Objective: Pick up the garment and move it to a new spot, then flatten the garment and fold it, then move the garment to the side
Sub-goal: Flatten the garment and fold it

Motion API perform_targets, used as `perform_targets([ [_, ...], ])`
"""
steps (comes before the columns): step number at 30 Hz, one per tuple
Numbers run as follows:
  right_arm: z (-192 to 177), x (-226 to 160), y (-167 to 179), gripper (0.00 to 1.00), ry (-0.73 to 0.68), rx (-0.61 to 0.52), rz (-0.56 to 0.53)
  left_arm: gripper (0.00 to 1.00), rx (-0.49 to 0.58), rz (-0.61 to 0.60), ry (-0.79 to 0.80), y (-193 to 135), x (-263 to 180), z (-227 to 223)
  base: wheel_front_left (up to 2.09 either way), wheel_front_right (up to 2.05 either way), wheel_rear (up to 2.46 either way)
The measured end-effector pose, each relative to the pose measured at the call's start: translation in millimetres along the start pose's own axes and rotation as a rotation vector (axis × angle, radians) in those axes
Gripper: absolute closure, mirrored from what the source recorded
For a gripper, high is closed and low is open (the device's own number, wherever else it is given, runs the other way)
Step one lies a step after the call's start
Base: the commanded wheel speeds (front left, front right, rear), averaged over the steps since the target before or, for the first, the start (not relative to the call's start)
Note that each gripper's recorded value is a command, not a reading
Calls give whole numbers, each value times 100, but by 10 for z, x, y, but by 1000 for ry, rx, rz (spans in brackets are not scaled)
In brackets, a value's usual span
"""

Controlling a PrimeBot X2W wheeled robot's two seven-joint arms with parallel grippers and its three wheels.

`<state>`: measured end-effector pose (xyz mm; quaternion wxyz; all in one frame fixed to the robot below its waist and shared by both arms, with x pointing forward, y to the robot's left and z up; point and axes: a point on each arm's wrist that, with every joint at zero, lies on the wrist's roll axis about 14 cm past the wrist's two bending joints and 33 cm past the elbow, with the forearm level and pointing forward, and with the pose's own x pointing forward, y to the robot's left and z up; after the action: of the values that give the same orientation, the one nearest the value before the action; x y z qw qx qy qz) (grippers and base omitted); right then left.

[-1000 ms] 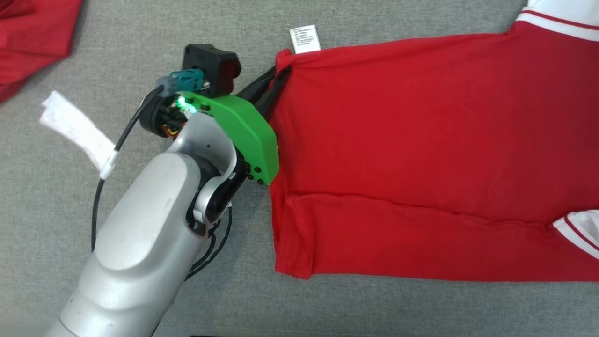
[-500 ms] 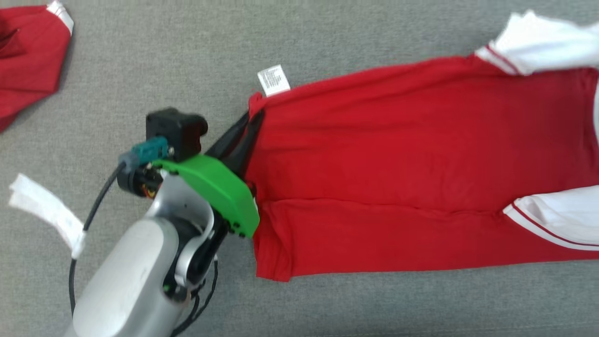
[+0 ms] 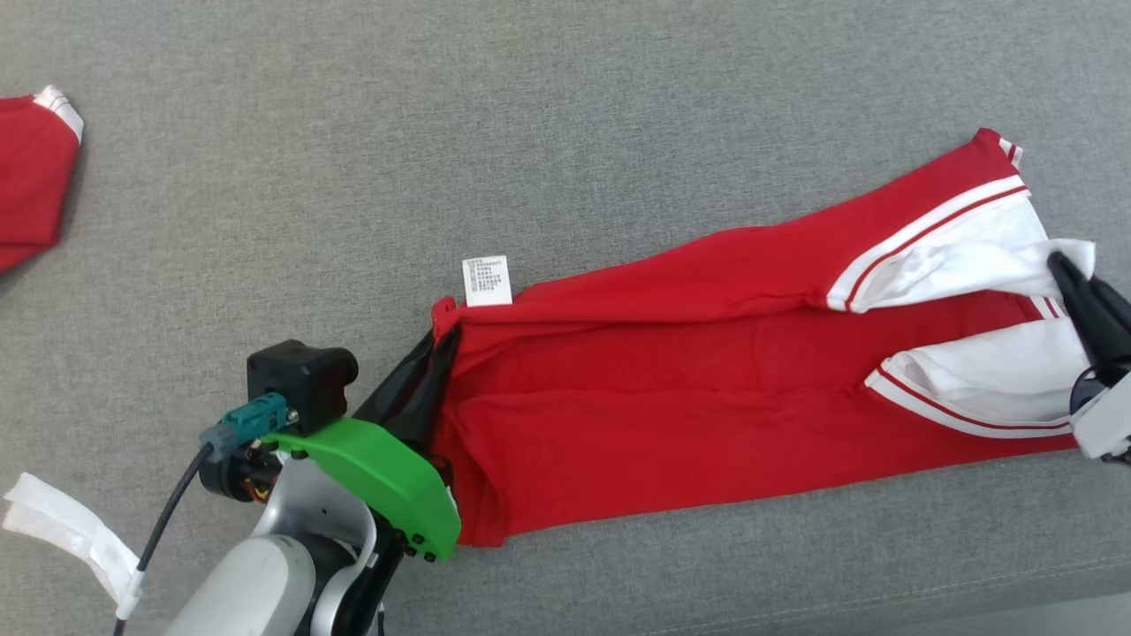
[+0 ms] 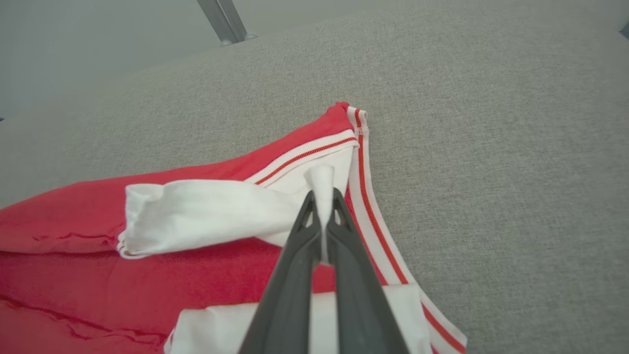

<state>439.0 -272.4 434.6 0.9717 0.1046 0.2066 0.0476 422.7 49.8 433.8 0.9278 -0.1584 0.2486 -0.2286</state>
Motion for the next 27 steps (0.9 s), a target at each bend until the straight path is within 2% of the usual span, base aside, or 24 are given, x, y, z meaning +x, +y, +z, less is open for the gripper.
perform_targets([
  [5,-17,-44,9,100,0,11,-7,100,-7,-12,4,-48,-27,-24,0,0,0],
  [7,-5,-59,1,100,-6,23,-14,65,3,-6,-5,-40,-37,-18,0,0,0],
  [8,-9,-79,-35,100,-9,26,-29,9,7,-5,-6,-40,-42,-30,0,0,0],
  [9,-20,-96,-67,79,-10,29,-42,0,12,-2,0,-38,-48,-58,0,0,0],
  [10,-58,-114,-78,0,3,34,-49,0,31,1,16,-30,-62,-113,0,0,0],
  [15,-361,-267,-173,0,123,26,-95,0,107,23,41,28,-165,-330,0,0,0],
  [20,-218,-317,-357,0,73,34,-173,0,156,140,-150,200,-272,-153,0,0,0],
  [22,-141,-268,-419,0,53,39,-200,0,139,179,-207,237,-316,-143,0,0,0],
  [27,-386,-87,-344,0,171,32,-199,0,119,257,-296,324,-400,-167,0,0,0],
])
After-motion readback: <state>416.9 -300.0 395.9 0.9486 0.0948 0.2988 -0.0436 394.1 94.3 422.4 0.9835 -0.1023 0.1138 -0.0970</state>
